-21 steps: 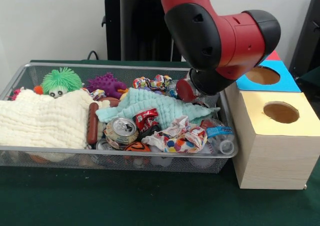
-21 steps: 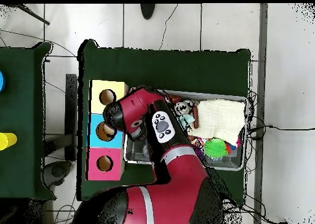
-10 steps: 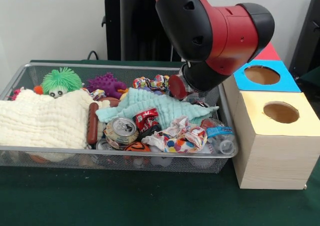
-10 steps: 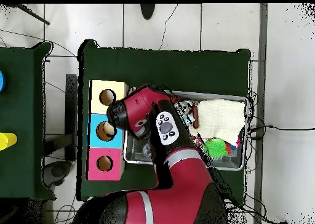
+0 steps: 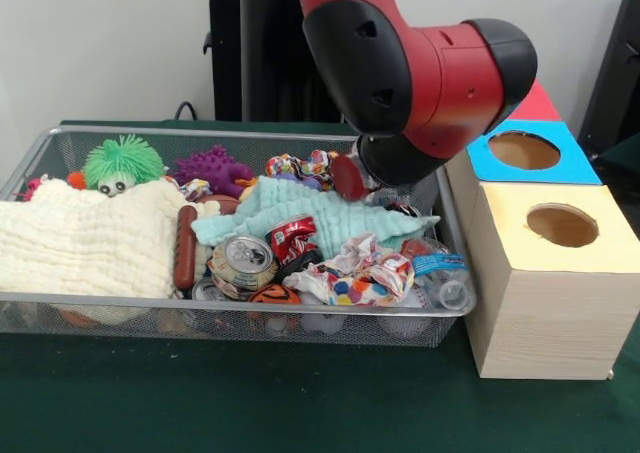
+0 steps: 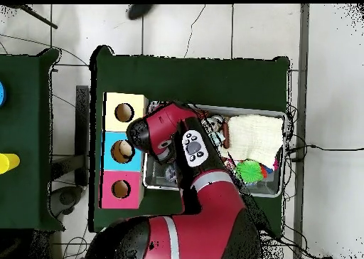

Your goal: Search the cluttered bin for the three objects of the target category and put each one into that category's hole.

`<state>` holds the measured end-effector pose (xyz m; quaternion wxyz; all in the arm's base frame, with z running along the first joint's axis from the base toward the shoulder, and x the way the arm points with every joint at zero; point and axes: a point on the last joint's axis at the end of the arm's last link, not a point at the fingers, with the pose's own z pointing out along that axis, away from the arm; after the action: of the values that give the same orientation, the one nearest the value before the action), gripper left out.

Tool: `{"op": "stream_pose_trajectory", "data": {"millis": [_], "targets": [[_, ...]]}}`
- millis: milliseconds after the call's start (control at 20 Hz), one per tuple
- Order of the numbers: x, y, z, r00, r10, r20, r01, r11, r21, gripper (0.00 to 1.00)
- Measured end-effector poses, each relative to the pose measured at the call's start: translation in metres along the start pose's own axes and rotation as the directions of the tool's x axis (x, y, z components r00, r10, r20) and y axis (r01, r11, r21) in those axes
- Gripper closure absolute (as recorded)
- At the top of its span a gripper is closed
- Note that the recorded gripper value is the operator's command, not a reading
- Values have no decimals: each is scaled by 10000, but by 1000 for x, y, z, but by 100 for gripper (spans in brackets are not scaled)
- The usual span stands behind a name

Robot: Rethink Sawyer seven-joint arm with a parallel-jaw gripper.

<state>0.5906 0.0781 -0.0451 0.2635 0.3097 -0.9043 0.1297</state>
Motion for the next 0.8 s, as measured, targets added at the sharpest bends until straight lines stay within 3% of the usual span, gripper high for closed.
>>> {"op": "stream_pose_trajectory", "data": {"millis": [450, 800], "targets": [[-4, 6, 19, 9995, 82, -296, -99, 9982, -594, 0], [-6, 1, 23, 9979, 380, -525, -439, 9923, -1160, 0]]}}
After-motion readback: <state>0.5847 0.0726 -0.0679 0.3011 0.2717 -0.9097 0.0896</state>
